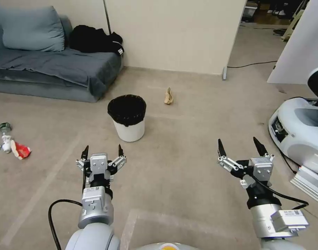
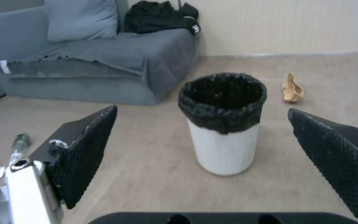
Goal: Pick up the trash bin, then pick up the garbage from the floor and place it into the trash bin.
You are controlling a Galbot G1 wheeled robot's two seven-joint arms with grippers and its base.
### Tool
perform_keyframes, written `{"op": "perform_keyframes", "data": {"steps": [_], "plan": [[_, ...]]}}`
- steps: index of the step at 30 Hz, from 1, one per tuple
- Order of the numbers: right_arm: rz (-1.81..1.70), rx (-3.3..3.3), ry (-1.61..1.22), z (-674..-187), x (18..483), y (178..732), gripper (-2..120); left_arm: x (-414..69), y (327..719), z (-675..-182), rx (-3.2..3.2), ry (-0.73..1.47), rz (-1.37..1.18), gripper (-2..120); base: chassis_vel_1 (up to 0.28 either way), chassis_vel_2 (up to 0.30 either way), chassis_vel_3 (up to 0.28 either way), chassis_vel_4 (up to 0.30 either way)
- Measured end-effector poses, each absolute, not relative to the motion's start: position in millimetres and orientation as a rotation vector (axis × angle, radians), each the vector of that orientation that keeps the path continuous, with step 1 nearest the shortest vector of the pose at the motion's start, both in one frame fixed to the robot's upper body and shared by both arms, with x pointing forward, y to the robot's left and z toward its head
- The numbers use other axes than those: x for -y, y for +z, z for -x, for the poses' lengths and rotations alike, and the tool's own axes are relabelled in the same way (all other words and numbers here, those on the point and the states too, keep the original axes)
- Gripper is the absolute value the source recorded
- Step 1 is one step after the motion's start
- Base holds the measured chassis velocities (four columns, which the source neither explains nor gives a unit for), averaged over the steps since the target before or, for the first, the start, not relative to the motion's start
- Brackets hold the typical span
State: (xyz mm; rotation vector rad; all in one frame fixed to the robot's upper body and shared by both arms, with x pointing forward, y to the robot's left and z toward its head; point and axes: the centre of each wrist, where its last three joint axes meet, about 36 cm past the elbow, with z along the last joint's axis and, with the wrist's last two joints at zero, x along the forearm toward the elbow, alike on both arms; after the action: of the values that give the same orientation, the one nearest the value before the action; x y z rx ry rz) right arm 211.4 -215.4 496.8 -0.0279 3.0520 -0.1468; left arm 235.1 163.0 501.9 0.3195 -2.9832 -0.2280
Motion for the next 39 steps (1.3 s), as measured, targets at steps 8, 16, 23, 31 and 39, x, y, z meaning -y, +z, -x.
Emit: {"op": "perform_keyframes", "data": {"steps": [8, 16, 23, 31, 39], "plan": [[0.025, -3.054, -0.146, -210.2, 216.0, 498.3, 100, -164.7, 504.0, -234.3, 2.989, -0.235, -0.321, 100, -0.219, 0.212, 0.214, -0.222], [0.022, -3.057, -0.144, -209.6, 216.1, 498.3, 100, -164.7, 504.0, -233.7, 2.986, -0.236, -0.324, 100, -0.217, 0.213, 0.209, -0.211], [0.021, -3.055, -0.144, -209.9, 216.2, 498.6, 100, -165.0, 504.5, -233.7, 2.986, -0.234, -0.331, 100, -0.218, 0.208, 0.209, -0.213], [0.022, -3.053, -0.145, -210.2, 216.3, 498.8, 100, -164.5, 502.7, -234.9, 2.982, -0.232, -0.335, 100, -0.215, 0.215, 0.215, -0.225], [0.023, -3.056, -0.14, -211.2, 216.2, 495.8, 100, -164.2, 501.9, -235.3, 2.978, -0.23, -0.339, 100, -0.202, 0.209, 0.204, -0.205]]}}
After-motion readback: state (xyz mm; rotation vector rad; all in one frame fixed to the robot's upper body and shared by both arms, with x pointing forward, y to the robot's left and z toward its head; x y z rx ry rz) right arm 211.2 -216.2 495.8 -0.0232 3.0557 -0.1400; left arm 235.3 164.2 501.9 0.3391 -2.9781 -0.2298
